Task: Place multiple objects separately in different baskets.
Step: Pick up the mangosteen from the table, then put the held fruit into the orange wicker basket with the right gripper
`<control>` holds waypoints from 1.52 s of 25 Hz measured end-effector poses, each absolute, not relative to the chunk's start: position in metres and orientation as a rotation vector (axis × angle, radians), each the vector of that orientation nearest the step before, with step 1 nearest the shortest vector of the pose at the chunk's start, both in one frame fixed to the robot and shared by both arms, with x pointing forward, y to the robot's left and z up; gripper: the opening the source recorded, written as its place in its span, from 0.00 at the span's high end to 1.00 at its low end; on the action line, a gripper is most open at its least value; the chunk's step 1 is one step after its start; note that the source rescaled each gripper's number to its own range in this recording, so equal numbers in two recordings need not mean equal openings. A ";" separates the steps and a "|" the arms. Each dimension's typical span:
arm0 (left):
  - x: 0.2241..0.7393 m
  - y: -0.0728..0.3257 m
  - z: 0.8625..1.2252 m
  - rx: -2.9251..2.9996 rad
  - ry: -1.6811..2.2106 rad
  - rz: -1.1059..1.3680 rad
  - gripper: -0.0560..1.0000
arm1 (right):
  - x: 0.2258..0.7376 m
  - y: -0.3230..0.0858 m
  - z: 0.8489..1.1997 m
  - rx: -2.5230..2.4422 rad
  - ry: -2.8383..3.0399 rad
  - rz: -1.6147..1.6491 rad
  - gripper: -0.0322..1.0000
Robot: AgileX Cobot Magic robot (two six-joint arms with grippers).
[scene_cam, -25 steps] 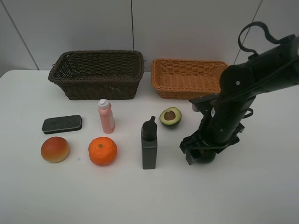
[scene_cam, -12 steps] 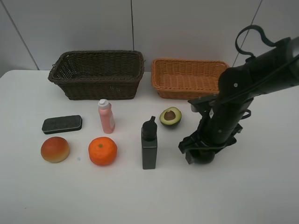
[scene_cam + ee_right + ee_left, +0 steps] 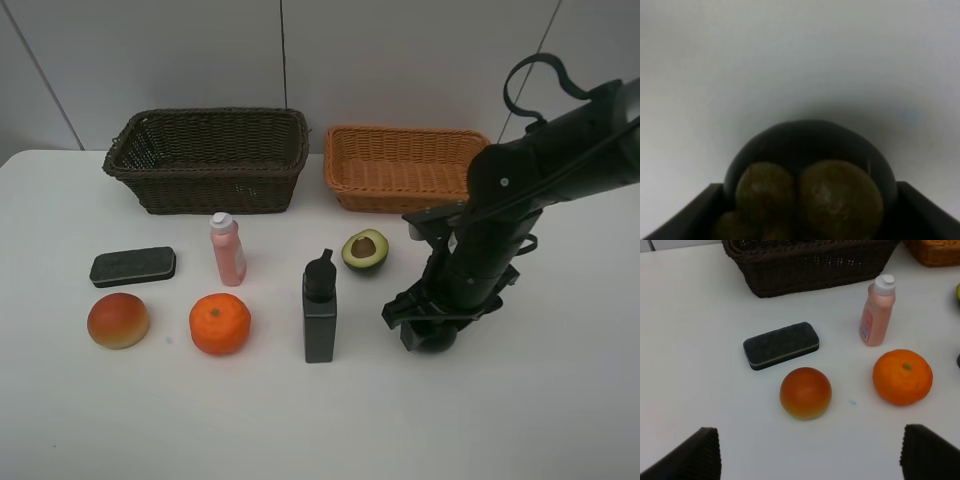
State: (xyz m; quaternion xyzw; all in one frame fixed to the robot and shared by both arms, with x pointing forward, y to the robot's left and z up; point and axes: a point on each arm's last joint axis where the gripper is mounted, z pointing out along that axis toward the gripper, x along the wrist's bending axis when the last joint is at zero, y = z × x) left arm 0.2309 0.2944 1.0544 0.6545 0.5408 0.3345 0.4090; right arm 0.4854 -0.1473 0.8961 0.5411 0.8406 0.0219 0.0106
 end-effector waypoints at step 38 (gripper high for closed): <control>0.231 0.294 1.054 1.649 1.363 0.843 0.15 | 0.668 -0.232 1.000 1.722 2.008 0.486 0.23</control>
